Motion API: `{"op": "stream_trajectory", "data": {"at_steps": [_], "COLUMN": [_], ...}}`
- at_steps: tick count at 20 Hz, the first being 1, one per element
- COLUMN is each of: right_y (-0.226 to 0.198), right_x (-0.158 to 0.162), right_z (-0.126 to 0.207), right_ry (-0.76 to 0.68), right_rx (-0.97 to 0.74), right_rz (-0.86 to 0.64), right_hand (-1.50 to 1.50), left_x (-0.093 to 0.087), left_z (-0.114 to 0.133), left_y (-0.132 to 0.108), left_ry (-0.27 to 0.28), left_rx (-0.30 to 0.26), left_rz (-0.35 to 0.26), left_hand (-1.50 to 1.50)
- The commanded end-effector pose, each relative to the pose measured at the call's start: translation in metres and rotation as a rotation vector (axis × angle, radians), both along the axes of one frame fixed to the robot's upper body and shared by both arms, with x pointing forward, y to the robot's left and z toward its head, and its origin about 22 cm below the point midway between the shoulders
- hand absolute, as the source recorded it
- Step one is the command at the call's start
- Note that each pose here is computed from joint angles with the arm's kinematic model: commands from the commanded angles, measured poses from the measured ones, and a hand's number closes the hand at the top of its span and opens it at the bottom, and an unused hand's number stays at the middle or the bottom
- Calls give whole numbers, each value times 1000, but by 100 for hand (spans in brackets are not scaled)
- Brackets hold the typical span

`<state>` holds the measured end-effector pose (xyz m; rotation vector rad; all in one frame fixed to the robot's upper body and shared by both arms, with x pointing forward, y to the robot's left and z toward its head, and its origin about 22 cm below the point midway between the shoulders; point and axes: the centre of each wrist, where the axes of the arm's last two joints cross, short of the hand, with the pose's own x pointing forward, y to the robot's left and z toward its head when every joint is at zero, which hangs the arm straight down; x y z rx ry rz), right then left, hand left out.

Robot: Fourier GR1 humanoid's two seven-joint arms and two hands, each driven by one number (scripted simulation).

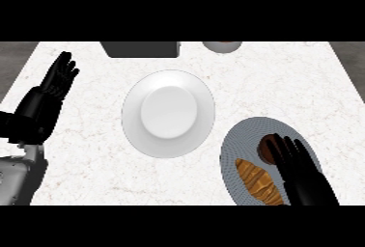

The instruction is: Pick the cupcake from the placemat and place it in the plate

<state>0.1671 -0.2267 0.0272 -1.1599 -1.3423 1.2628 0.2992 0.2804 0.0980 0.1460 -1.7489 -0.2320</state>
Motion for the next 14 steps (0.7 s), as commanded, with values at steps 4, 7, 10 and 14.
{"op": "stream_trajectory", "data": {"at_steps": [4, 7, 10, 14], "right_y": [-10, -9, -8, -21], "right_x": [22, 23, 38, 58], "right_z": [-20, -37, -41, -52], "right_ry": [41, 77, 97, 103], "right_rx": [3, 0, -21, -49], "right_rz": [-7, 2, -13, -63], "right_hand": [-150, -150, -150, -150], "left_x": [-2, 10, 6, -2], "left_z": [18, 1, 11, -1], "left_y": [17, -1, 18, 7], "left_ry": [7, 10, 9, -8], "left_rx": [-2, 2, -7, 0], "left_rz": [-15, 10, -24, -15], "left_hand": [0, 0, 0, 0]}}
